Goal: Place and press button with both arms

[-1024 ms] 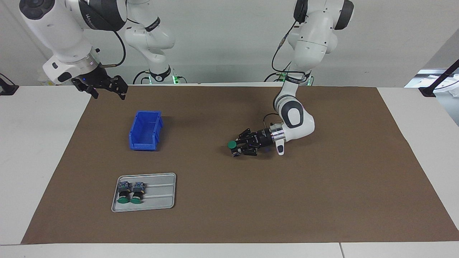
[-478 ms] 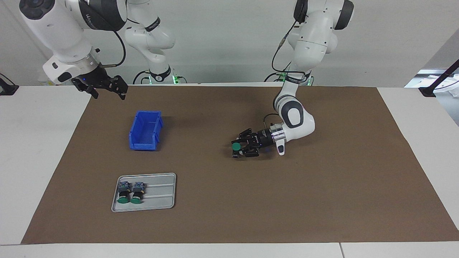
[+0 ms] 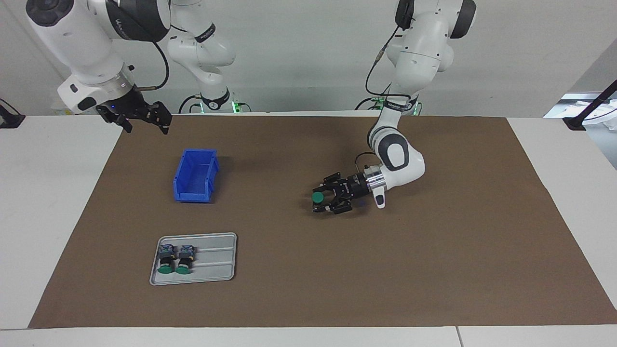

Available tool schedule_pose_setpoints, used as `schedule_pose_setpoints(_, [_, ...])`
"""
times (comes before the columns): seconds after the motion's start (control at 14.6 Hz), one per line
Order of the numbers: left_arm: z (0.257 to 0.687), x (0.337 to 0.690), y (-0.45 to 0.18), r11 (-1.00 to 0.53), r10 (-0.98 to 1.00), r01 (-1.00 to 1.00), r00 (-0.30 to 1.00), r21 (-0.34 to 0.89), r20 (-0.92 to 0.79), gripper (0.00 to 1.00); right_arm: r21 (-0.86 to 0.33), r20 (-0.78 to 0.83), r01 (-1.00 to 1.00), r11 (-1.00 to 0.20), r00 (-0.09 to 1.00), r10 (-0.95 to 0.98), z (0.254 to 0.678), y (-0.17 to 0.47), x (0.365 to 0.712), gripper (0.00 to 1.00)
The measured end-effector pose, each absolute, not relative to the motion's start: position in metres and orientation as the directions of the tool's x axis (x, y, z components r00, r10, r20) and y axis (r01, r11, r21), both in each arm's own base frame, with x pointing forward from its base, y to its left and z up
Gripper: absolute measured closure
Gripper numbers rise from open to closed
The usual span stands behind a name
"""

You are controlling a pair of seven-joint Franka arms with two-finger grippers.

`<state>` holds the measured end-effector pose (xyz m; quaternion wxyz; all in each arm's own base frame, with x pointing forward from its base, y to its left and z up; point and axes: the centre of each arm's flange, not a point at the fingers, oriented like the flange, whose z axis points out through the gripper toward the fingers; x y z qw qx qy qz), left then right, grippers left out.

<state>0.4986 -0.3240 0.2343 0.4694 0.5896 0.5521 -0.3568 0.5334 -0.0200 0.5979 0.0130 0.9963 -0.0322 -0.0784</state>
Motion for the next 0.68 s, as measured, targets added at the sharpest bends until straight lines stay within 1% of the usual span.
schedule_pose_setpoints(0.07, [0.237,0.499,-0.323,0.052,0.321,0.985,0.138,0.163,-0.937,0.19,0.031,-0.155,-0.062,-0.998,0.986,-0.066,0.598,-0.02,0.533,0.01])
schedule_pose_setpoints(0.2, [0.24,0.498,-0.321,0.044,0.334,0.984,0.146,0.17,-0.931,0.19,0.031,-0.155,-0.062,-0.998,0.986,-0.066,0.598,-0.02,0.533,0.01])
schedule_pose_setpoints(0.27, [0.242,0.498,-0.321,0.041,0.337,0.984,0.149,0.172,-0.93,0.16,0.031,-0.155,-0.062,-0.998,0.986,-0.066,0.598,-0.02,0.533,0.01])
schedule_pose_setpoints(0.41, [0.249,0.499,-0.322,0.023,0.34,0.982,0.167,0.186,-0.925,0.15,0.031,-0.155,-0.062,-0.998,0.986,-0.066,0.598,-0.02,0.533,0.01])
schedule_pose_setpoints(0.55, [0.259,0.498,-0.322,-0.033,0.362,0.981,0.189,0.19,-0.913,0.15,0.031,-0.155,-0.062,-0.998,0.986,-0.066,0.598,-0.02,0.533,0.01])
schedule_pose_setpoints(0.68, [0.273,0.497,-0.321,-0.104,0.404,0.98,0.198,0.17,-0.893,0.15,0.031,-0.155,-0.062,-0.998,0.986,-0.066,0.598,-0.02,0.533,0.01])
